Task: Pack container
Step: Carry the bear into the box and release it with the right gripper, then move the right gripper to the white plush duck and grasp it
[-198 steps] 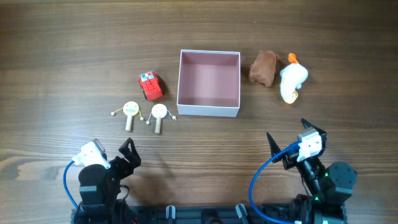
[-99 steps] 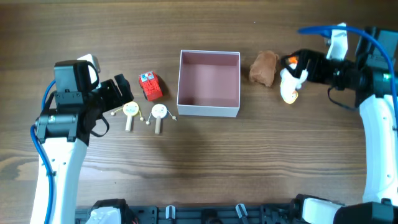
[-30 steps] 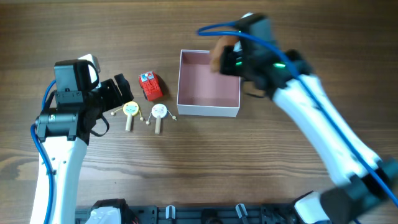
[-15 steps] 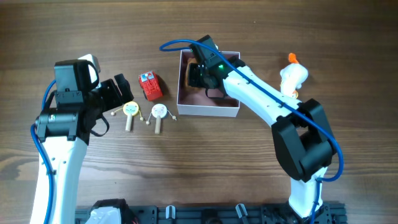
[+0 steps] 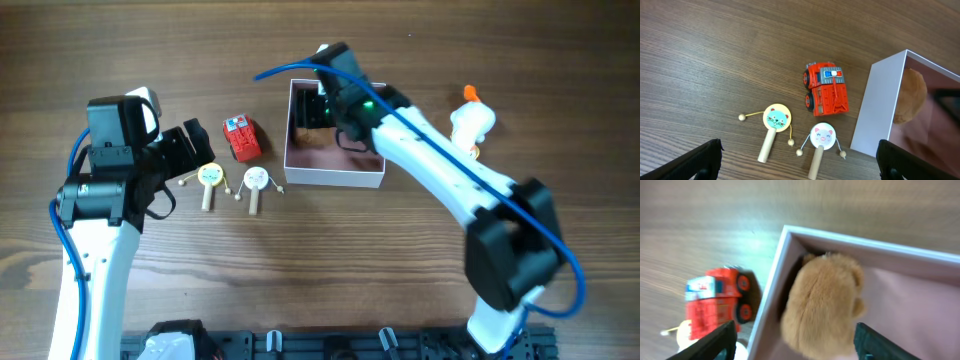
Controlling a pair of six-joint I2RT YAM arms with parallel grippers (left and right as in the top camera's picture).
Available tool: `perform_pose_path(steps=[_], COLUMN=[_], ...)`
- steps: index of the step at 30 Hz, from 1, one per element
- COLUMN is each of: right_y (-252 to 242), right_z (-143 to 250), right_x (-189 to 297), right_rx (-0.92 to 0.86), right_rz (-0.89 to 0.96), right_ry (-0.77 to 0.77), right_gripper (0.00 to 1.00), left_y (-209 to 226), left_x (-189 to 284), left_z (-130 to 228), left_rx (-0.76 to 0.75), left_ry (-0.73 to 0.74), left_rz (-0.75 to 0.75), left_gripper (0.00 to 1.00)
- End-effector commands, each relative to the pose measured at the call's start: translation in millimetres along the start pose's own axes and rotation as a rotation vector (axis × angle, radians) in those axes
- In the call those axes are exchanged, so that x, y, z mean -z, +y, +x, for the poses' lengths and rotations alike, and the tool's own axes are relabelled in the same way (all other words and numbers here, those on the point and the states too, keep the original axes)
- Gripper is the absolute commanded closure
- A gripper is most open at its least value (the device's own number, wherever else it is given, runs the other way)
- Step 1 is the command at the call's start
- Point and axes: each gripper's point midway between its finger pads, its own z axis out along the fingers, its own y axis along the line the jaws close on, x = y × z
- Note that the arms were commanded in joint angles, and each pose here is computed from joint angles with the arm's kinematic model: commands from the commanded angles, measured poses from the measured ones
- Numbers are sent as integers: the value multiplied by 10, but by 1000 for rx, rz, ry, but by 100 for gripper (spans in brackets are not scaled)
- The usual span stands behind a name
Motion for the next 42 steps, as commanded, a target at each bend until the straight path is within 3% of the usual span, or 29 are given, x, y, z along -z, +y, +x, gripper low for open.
perform_pose_path(steps=[1,6,8,11,16,26,28,31,34,35,37,42], right_y=[-171,-1075,-1504,-2046,-2714,-3053,-3102,-3158,-3179,-3180,-3170,-2895], right_z=[-484,-602,-540,-358,83,834,911,972,964,954,916,608], right_x=[802,1534,1672,1707,1424,588,461,324,277,277,306,523], right_rx=[-25,-148,-189,-248,-376,-526,-531,-549,-548,-548,-546,-515], right_rz=[39,274,364,460,526,478,481,487,485,485,483,417], right_ry=[-172,-235,-206,-124,33,326,349,359,351,348,336,262], right_gripper=[18,13,1,0,0,1,4,22,43,57,73,79], left_y=[-35,-36,-36,-35,-35,-35,-36,-36,-35,-36,-36,-36], left_x=[45,45,45,45,45,45,45,45,45,45,45,45], left_z=[-65,-65,-65,-65,-65,-65,-65,-65,-65,-65,-65,-65], left_rx=[-21,-21,-21,-21,-21,-21,-21,-21,-21,-21,-21,-21], left_ry=[-15,-15,-15,-15,-15,-15,-15,-15,-15,-15,-15,-15], left_rz=[18,18,18,18,18,18,18,18,18,18,18,18], left_gripper=[0,0,0,0,0,0,0,0,0,0,0,0])
